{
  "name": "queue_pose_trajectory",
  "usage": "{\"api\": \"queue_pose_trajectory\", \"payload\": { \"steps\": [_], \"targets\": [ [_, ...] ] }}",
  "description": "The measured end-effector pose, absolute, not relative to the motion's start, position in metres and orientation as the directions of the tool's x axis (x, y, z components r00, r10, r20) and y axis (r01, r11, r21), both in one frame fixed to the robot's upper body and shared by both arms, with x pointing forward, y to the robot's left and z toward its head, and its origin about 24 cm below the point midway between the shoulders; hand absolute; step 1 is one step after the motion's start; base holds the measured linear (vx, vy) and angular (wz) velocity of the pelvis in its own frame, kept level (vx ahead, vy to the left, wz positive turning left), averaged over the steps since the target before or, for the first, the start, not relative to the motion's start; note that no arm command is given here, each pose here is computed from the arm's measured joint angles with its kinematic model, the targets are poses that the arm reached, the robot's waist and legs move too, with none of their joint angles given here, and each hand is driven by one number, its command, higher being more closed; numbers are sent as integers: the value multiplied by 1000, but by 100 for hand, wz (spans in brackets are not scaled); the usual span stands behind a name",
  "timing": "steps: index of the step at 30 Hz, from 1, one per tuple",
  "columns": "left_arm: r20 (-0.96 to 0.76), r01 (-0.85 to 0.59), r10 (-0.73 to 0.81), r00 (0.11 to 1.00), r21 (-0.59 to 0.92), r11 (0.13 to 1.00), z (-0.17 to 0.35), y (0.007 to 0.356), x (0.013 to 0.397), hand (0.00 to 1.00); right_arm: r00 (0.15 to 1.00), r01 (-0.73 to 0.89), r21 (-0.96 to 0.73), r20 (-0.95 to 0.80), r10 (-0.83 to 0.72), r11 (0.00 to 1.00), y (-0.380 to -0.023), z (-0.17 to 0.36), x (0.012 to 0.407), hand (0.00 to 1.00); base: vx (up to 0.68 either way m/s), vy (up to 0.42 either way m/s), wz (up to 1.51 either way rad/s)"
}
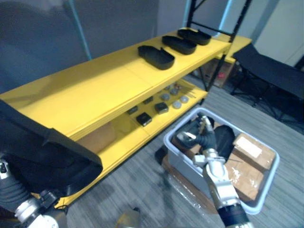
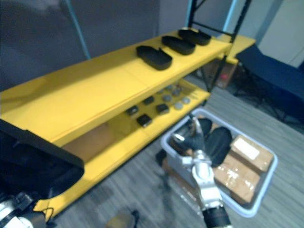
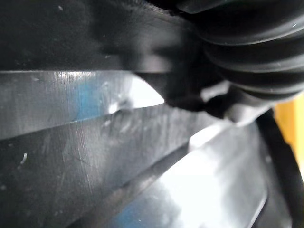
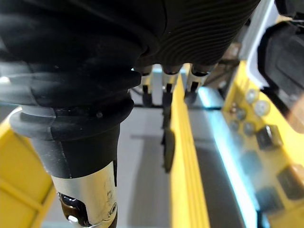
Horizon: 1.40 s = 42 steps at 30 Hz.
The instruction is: Walk over and take plastic housings, then place them on the shelf
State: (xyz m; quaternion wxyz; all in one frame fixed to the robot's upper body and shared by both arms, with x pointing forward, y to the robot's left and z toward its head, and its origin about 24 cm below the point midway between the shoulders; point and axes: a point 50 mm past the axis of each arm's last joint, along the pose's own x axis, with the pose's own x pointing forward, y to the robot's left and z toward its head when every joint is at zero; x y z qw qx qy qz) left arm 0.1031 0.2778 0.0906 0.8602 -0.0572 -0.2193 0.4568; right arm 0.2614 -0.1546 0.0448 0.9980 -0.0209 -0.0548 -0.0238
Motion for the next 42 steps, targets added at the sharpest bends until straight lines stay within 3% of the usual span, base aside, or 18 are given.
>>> {"api": "queue_pose_trajectory", "payload": {
  "steps": [5,9,11,15,18,22,32,42],
  "targets": [
    [316,-729,788,529,-307,612,88,269,110,100,991,28,-67,129,-20,997,-153,48,260,0,-66,21,54],
    [462,-575,639,615,-292,765,115,255,150,100,983,55,-87,178,-39,995,-156,52,256,0,-30,50,94],
    [566,-482,574,592,-322,815,137,249,174,100,953,100,-141,297,-54,985,-157,70,263,0,-9,-47,90],
    [597,-450,594,539,-393,802,150,246,194,100,837,174,-241,547,-15,955,-156,127,288,0,-83,-88,9],
    [627,-453,579,521,-372,810,154,244,194,100,808,214,-305,589,8,928,-161,139,292,0,-125,-105,-12],
    [645,-468,592,484,-381,797,156,244,192,100,799,251,-302,601,-21,920,-166,141,292,0,-152,-110,1],
    [597,-546,626,501,-344,764,140,253,177,100,819,276,-290,570,-66,916,-168,122,279,0,3,26,0],
    [661,-620,639,393,-322,715,153,263,153,100,823,308,-232,552,-136,923,-168,108,268,0,269,107,22]
  ]
}}
